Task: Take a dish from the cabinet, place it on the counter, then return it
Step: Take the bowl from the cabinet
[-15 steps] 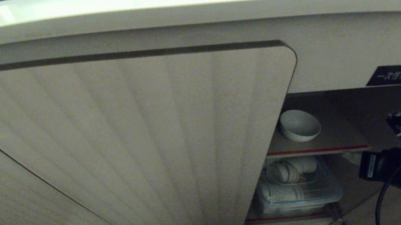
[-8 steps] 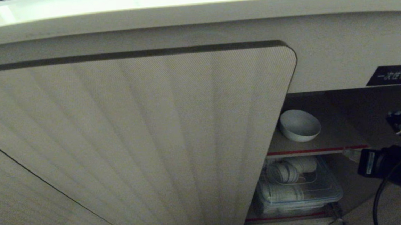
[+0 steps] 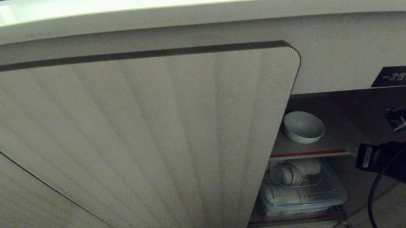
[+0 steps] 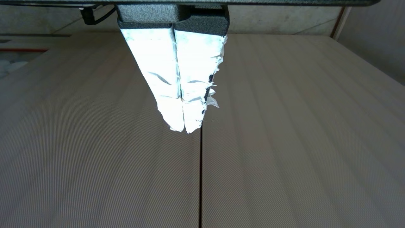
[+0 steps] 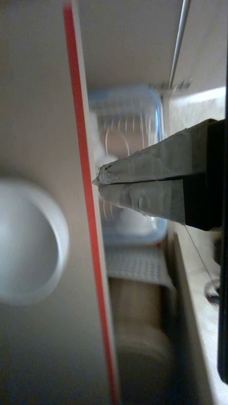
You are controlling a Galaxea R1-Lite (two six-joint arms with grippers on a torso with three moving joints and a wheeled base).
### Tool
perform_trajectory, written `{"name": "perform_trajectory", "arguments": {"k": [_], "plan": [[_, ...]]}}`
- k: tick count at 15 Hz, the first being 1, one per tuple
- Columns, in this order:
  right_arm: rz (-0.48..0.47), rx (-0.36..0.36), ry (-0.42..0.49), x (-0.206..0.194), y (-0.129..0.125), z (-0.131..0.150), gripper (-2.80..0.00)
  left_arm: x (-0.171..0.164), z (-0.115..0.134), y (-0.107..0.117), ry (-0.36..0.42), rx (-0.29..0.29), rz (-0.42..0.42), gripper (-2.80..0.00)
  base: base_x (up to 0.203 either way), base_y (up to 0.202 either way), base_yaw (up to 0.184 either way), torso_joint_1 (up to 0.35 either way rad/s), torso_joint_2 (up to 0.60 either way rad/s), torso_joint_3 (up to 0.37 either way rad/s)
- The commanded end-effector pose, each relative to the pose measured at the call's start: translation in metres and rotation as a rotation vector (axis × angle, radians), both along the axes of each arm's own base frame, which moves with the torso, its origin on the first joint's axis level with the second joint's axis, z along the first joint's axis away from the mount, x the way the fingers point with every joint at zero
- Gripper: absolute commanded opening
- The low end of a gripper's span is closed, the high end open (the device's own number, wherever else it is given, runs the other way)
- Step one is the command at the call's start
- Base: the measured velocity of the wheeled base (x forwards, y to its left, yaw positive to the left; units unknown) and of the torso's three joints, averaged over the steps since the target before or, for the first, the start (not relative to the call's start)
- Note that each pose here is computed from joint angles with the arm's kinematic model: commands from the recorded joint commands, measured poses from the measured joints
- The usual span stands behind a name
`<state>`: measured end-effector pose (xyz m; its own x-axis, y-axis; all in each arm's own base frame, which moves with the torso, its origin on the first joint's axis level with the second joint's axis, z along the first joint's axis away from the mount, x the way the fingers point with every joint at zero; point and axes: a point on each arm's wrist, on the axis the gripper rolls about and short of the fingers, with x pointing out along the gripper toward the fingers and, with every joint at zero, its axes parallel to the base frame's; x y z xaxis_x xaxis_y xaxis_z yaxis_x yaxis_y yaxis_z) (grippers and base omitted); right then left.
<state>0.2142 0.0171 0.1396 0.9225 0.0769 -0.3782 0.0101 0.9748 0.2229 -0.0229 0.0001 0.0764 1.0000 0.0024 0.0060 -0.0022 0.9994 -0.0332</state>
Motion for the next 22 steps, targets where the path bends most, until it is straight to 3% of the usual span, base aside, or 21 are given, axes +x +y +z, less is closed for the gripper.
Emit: {"name": "perform_trajectory", "arguments": {"k": [1,13,14,22], "plan": [[-0.006,0.000,0.009,0.004,0.001,-0.003,-2.80,0.000,0.000,0.000,-0.002,-0.001,0.001,-2.80,0.000,0.000,0.000,0.000,0.00,0.000],[0.014,0.002,-0.045,0.025,0.007,0.003,-2.80,0.000,0.000,0.000,-0.001,-0.001,0.002,-2.80,0.000,0.000,0.000,0.000,0.00,0.000],[0.016,0.002,-0.043,0.026,0.008,0.002,0.00,0.000,0.000,0.000,0.000,-0.001,0.001,-2.80,0.000,0.000,0.000,0.000,0.00,0.000],[0.020,0.002,-0.072,0.026,0.008,0.004,0.00,0.000,0.000,0.000,-0.001,-0.001,0.001,-2.80,0.000,0.000,0.000,0.000,0.00,0.000]]}}
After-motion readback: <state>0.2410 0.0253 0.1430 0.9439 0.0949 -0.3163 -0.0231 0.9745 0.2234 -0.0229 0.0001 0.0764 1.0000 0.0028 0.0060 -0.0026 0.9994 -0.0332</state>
